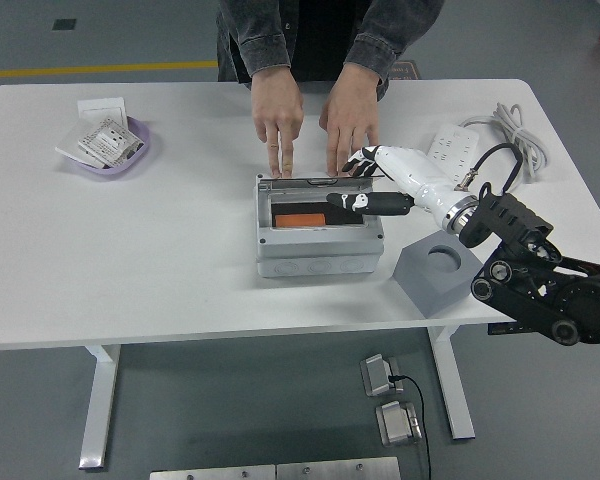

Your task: Pick up the cylinder from the cube,place it in the box,flap close box

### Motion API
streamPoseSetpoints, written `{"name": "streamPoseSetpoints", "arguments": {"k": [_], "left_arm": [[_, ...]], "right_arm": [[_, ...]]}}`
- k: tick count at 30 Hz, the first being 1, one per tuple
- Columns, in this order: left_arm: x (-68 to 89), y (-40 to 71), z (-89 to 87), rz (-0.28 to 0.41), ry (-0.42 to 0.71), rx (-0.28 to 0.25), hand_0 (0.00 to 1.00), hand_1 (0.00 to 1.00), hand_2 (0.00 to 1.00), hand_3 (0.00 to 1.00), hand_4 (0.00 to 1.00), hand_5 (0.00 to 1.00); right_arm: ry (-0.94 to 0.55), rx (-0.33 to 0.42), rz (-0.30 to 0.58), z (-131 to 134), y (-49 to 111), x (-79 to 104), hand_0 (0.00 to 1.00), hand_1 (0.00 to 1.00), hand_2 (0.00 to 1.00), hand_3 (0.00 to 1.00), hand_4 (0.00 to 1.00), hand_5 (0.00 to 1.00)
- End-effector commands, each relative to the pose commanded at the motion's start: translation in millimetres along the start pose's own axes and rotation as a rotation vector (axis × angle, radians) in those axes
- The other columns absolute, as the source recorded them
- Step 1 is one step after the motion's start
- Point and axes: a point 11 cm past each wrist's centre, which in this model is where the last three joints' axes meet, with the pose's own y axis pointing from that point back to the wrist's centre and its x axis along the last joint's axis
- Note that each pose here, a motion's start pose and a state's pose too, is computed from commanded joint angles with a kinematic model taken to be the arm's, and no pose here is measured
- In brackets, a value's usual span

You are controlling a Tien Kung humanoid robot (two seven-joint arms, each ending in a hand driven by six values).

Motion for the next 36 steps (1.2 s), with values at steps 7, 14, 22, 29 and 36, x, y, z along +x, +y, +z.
{"name": "streamPoseSetpoints", "arguments": {"k": [7,14,22,29,36], "left_arm": [[-1.6,-0.3,-1.0,-0.005,0.004,-0.007,0.603,0.641,0.592,0.594,0.625,0.139],[-1.5,-0.4,-2.3,-0.004,0.003,-0.003,0.603,0.641,0.592,0.594,0.626,0.14],[-1.0,-0.3,-2.0,-0.003,0.002,0.0,0.603,0.642,0.592,0.596,0.627,0.141],[0.5,-0.1,-1.2,0.002,0.0,0.006,0.603,0.642,0.593,0.597,0.627,0.141],[0.6,-0.3,-3.2,0.003,0.004,0.011,0.603,0.642,0.593,0.597,0.627,0.14]], "right_arm": [[-0.015,-0.005,-0.018,1,3.8,-10.2,0.691,0.621,0.617,0.679,0.929,0.817],[-0.029,-0.018,-0.007,6,6.1,-9.0,0.691,0.62,0.616,0.678,0.926,0.818],[-0.038,-0.058,0.058,21,15.7,11.5,0.692,0.619,0.619,0.679,0.924,0.82],[-0.067,-0.117,0.153,42,36.2,25.7,0.692,0.62,0.619,0.679,0.92,0.825],[-0.255,-0.15,0.311,63,61.4,38.9,0.691,0.616,0.616,0.677,0.917,0.824]]}}
